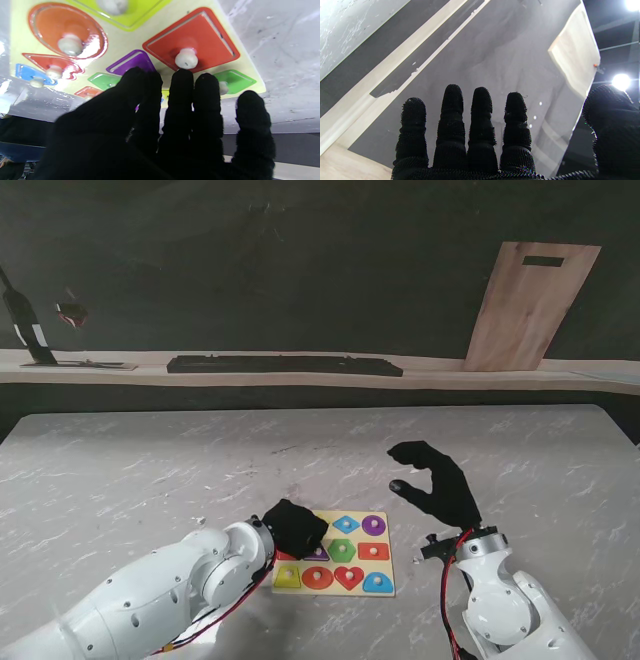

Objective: Fit puzzle pieces into a puzzle board

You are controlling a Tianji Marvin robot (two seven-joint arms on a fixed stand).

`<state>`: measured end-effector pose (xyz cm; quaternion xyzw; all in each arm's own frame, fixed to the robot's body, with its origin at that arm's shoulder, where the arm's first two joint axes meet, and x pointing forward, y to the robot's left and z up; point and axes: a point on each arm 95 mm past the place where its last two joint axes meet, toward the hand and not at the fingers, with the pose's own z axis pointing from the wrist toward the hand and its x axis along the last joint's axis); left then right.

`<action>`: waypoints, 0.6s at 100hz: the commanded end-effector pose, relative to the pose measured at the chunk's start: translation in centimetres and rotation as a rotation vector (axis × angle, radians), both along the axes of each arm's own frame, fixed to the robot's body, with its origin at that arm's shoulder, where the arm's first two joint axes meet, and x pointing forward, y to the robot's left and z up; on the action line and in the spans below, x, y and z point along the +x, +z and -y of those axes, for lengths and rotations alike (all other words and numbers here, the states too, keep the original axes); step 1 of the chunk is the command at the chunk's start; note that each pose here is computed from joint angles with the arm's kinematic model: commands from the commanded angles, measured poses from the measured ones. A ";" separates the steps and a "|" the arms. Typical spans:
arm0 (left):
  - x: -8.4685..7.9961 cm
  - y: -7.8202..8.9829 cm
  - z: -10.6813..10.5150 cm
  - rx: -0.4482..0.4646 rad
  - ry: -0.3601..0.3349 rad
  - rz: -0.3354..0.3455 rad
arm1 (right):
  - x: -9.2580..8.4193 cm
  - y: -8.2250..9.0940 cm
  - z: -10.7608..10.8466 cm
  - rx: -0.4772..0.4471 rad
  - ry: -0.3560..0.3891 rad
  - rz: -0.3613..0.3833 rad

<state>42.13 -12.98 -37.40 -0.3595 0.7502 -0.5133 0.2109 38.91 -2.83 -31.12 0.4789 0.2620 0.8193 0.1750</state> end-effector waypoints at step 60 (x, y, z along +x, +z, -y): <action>0.1 0.2 -0.2 0.062 -0.044 0.043 | -0.3 -0.2 -0.2 0.012 0.003 0.003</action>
